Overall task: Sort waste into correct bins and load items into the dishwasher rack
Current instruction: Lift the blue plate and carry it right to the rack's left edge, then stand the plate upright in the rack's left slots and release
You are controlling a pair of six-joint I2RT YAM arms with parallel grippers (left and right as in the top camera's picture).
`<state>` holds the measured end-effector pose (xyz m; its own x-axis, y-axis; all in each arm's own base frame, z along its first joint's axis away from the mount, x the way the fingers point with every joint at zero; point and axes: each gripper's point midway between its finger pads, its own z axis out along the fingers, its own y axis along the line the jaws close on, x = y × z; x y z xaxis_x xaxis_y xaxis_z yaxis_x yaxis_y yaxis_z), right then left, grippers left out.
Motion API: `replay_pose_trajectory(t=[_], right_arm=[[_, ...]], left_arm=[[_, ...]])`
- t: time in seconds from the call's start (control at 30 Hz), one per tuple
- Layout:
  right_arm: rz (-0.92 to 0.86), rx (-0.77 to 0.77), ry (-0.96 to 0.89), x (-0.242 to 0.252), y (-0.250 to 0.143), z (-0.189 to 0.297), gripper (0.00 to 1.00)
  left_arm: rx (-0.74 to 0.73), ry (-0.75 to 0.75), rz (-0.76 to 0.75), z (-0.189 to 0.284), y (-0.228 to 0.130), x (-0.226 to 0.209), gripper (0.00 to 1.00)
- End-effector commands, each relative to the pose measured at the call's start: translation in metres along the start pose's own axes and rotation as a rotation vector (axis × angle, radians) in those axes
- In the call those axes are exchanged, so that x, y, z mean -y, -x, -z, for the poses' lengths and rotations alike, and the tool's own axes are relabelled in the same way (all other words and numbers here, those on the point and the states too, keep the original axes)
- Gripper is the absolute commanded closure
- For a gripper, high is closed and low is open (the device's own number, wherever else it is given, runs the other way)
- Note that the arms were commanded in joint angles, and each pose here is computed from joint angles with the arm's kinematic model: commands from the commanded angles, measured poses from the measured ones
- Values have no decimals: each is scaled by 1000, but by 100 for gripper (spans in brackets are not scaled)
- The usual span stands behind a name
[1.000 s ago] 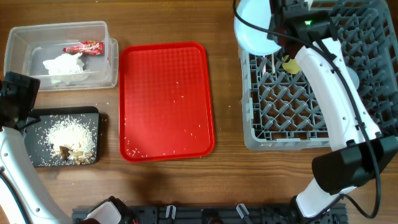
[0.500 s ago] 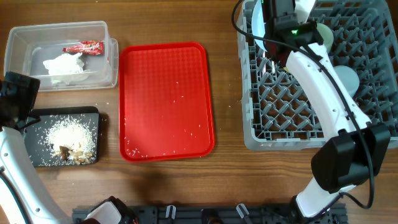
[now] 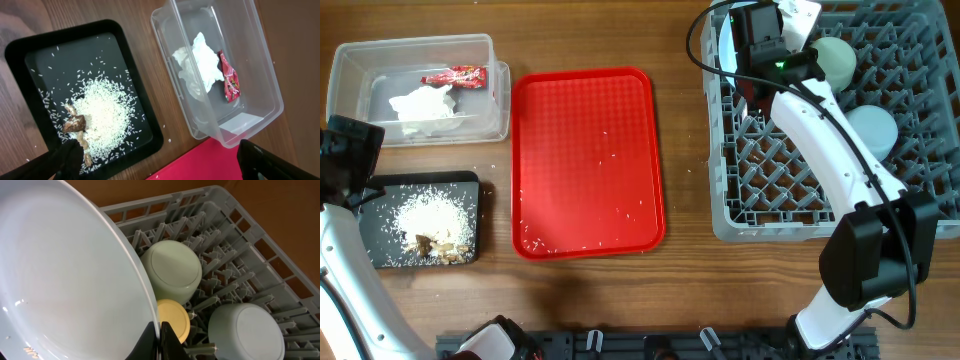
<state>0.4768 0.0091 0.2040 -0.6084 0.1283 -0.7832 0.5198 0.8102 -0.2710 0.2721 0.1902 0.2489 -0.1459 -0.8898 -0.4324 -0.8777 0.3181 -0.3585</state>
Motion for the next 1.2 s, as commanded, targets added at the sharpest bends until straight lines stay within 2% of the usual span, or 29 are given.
replay_pose_trajectory(t=[0.0,0.3,0.37,0.5,0.6,0.67,0.73,0.83,0.93,1.07,1.17], right_arm=[[12,-29,12,-9,-11,-6,95],[34,-74,142,-40,-24,6,95],[39,-95,199,-52,-29,11,84],[36,-101,308,-74,-24,31,77],[8,-77,382,-78,-4,54,59],[-29,-41,417,-68,16,74,41],[-65,-3,452,-49,34,99,32],[-109,38,514,-19,52,137,28],[-117,41,559,11,53,169,26],[-126,-73,518,57,18,189,27],[-108,-139,499,72,-14,194,28]], left_arm=[[15,-9,4,4,5,1,0],[15,-9,4,4,5,1,0],[15,-9,4,4,5,1,0],[15,-9,4,4,5,1,0],[15,-9,4,4,5,1,0],[15,-9,4,4,5,1,0],[15,-9,4,4,5,1,0],[15,-9,4,4,5,1,0],[15,-9,4,4,5,1,0],[15,-9,4,4,5,1,0],[15,-9,4,4,5,1,0]])
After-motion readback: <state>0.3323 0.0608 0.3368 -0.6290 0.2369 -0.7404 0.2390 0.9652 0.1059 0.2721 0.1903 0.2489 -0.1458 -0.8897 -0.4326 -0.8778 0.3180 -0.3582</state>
